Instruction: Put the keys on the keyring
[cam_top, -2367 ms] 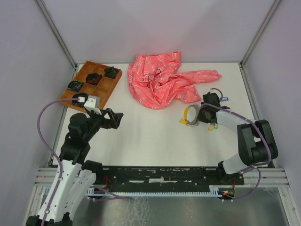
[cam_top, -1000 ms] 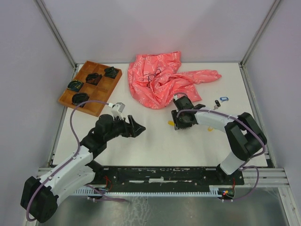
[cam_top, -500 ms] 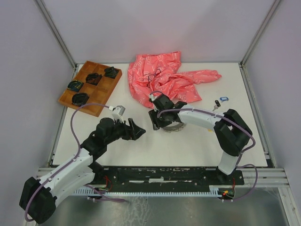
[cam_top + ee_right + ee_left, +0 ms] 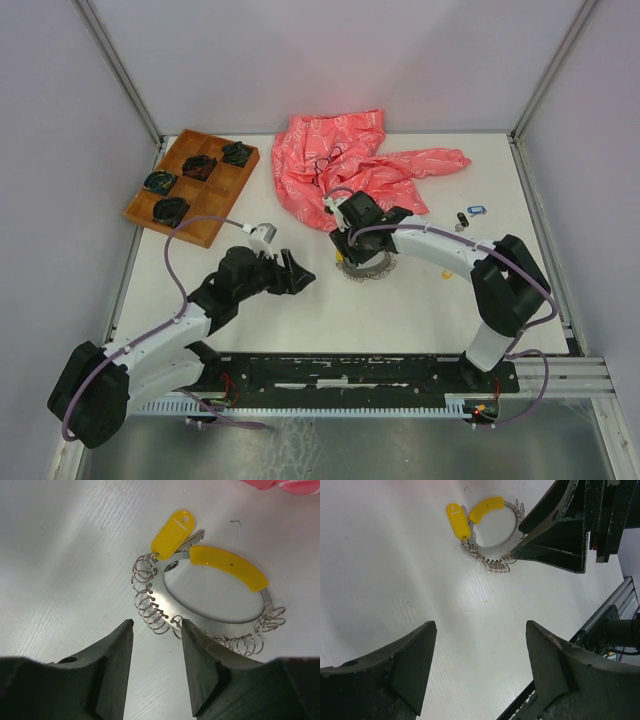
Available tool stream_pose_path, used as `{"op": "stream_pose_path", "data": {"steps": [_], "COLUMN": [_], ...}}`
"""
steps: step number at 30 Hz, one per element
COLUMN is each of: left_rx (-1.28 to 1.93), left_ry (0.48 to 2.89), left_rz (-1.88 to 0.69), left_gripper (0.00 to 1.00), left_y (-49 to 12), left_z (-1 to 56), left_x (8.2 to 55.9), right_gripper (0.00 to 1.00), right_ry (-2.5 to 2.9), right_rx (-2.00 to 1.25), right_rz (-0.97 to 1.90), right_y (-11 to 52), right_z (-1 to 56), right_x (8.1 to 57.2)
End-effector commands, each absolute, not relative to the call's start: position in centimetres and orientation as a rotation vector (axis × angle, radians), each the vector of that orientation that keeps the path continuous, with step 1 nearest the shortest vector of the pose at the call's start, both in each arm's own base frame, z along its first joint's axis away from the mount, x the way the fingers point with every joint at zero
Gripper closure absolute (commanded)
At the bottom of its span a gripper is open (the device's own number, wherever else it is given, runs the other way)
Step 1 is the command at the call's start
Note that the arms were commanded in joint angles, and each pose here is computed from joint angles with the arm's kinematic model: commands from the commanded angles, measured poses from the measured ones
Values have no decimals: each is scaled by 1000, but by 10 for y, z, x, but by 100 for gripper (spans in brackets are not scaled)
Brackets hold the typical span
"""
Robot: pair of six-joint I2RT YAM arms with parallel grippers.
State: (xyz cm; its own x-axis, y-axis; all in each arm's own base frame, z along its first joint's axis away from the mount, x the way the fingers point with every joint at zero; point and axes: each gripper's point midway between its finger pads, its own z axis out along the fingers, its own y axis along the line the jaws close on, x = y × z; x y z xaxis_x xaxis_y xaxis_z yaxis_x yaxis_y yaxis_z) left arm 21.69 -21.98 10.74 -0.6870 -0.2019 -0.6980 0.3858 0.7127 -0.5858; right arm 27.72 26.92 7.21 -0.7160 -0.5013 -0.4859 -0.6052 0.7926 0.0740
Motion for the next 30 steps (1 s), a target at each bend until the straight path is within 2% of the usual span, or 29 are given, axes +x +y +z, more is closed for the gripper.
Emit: {"op": "stream_pose_path", "data": {"steps": [1,19,30], "left_rx": [98,118,63], "left_ry": [2039,2122,2169], "left_rz": [-990,-1047,-1165], "left_gripper": [23,32,43], "left_y": [-231,-269,-288], "left_z": [124,92,70], "left_x": [235,269,271], "right_gripper": [49,42,45], "right_ry": [2512,2661,2795], "right_rx": [-902,-497,-428], "right_rz": [242,136,239], "right_y": [265,193,195], "right_z": [71,47,19], "right_x": [288,324,284]}}
